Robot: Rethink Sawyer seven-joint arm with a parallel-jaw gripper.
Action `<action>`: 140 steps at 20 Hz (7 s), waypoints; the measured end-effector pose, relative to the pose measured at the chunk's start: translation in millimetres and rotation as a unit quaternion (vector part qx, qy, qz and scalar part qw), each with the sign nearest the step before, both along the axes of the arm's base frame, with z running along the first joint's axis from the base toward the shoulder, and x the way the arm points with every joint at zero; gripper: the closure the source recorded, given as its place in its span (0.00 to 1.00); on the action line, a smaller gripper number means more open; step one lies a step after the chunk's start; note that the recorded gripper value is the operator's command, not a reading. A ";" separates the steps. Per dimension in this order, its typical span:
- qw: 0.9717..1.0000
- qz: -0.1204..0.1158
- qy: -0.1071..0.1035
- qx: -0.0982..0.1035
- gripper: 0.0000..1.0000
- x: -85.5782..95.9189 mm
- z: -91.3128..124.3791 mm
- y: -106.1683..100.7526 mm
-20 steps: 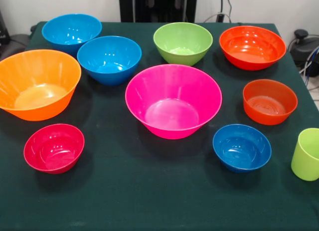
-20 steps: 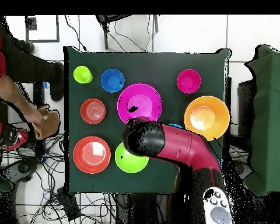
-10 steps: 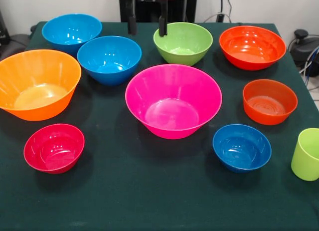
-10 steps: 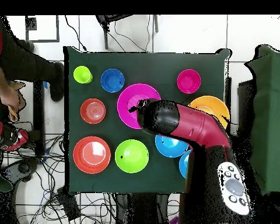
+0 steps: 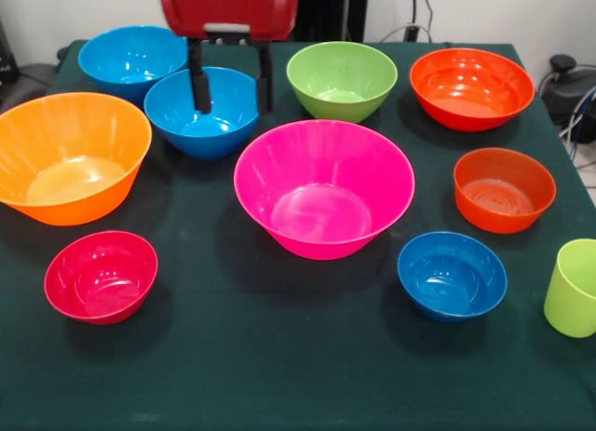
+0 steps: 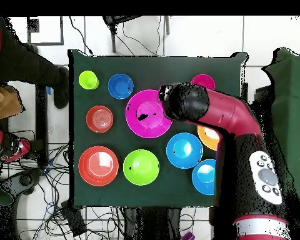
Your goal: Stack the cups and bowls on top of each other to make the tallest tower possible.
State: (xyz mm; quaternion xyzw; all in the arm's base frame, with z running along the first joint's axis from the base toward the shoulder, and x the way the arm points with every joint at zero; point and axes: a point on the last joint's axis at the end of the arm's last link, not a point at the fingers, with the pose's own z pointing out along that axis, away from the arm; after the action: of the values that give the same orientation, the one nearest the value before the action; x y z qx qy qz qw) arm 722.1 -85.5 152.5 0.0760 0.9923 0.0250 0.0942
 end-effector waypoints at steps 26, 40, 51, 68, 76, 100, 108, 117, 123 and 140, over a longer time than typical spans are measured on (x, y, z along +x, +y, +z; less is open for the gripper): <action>1.000 -0.020 0.002 0.013 0.00 70.7 -84.4 -93.7; 0.998 -0.004 0.058 0.015 0.00 48.5 -137.4 -89.5; 0.997 0.012 0.071 -0.004 0.00 39.2 -162.9 -92.9; 0.995 0.018 0.099 0.004 0.00 17.7 -210.5 -86.1; 0.995 0.020 0.095 -0.005 0.00 20.9 -212.1 -91.7; 0.994 0.059 0.064 -0.063 0.00 55.7 -152.6 -72.2; 0.994 0.062 0.047 -0.072 0.00 71.4 -137.6 -67.2; 0.994 0.058 0.047 -0.073 0.00 69.9 -137.4 -74.4; 0.994 0.058 0.048 -0.074 0.00 69.3 -137.4 -75.8; 0.987 0.069 0.054 -0.136 0.00 62.1 -109.5 -98.6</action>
State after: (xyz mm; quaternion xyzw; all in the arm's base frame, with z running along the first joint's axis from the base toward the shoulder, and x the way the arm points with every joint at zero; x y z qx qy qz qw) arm 784.2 -184.1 43.0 -0.0047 0.9930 -0.1082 0.0475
